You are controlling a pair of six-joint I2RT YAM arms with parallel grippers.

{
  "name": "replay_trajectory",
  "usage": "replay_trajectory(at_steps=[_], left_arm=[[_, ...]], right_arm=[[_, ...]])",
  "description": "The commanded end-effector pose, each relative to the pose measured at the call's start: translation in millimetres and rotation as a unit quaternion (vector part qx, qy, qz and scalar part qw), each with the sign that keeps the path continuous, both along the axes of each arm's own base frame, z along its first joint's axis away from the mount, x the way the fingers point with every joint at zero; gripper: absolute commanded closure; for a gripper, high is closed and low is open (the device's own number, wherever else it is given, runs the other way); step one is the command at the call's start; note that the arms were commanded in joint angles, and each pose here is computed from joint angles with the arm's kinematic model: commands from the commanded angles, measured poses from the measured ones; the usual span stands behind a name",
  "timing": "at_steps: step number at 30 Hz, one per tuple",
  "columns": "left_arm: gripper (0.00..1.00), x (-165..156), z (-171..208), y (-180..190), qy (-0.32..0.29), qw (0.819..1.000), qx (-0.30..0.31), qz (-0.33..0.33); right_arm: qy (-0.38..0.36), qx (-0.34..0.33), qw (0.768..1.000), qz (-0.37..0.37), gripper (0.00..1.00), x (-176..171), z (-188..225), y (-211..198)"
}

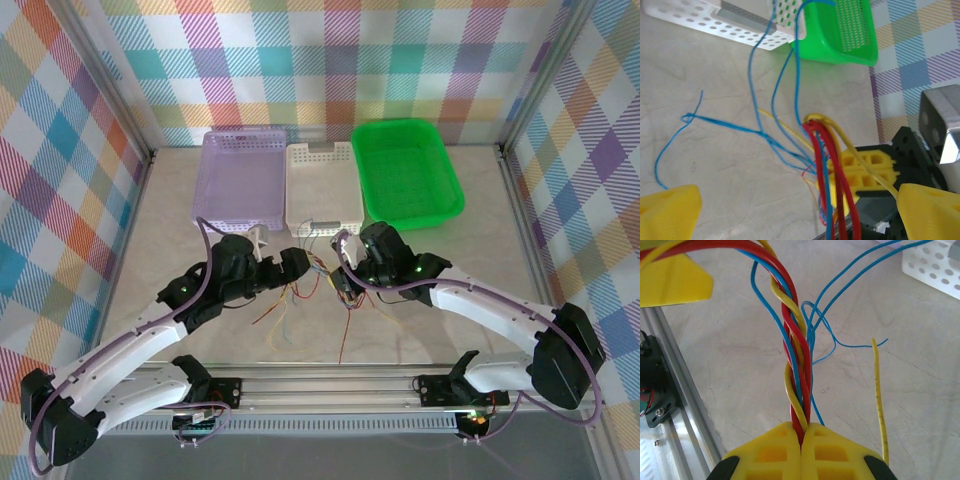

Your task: Untangle the cables

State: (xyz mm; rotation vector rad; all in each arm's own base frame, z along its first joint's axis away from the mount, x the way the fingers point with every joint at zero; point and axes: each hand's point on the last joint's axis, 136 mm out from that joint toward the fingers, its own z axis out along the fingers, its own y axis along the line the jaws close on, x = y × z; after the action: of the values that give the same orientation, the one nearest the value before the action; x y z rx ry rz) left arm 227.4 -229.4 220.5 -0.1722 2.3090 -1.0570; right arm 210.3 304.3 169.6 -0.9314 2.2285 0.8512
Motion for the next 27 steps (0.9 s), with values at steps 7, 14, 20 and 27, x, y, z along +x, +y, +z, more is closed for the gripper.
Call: replay_trajectory(at_steps=[7, 14, 20, 27], left_arm=[[0.12, 0.4, 24.7, -23.4, -0.047, 0.998, -0.029, -0.027], [0.11, -3.1, 24.9, -4.5, -0.06, 0.998, -0.01, -0.001], [0.02, -8.5, 37.7, 3.4, -0.074, 0.996, -0.043, 0.013], [0.0, -7.3, 19.1, -12.5, -0.041, 0.998, -0.036, -0.009]], right_arm=[[-0.015, 0.01, 0.999, 0.029, 1.0, -9.4, 12.4, 5.9], [-0.019, 0.007, 1.0, 0.02, 1.0, -6.9, 12.5, 3.8], [-0.019, 0.009, 1.0, 0.02, 1.0, -6.2, 11.6, 4.9], [-0.021, 0.019, 0.999, 0.021, 1.0, -6.5, 18.9, 7.5]])
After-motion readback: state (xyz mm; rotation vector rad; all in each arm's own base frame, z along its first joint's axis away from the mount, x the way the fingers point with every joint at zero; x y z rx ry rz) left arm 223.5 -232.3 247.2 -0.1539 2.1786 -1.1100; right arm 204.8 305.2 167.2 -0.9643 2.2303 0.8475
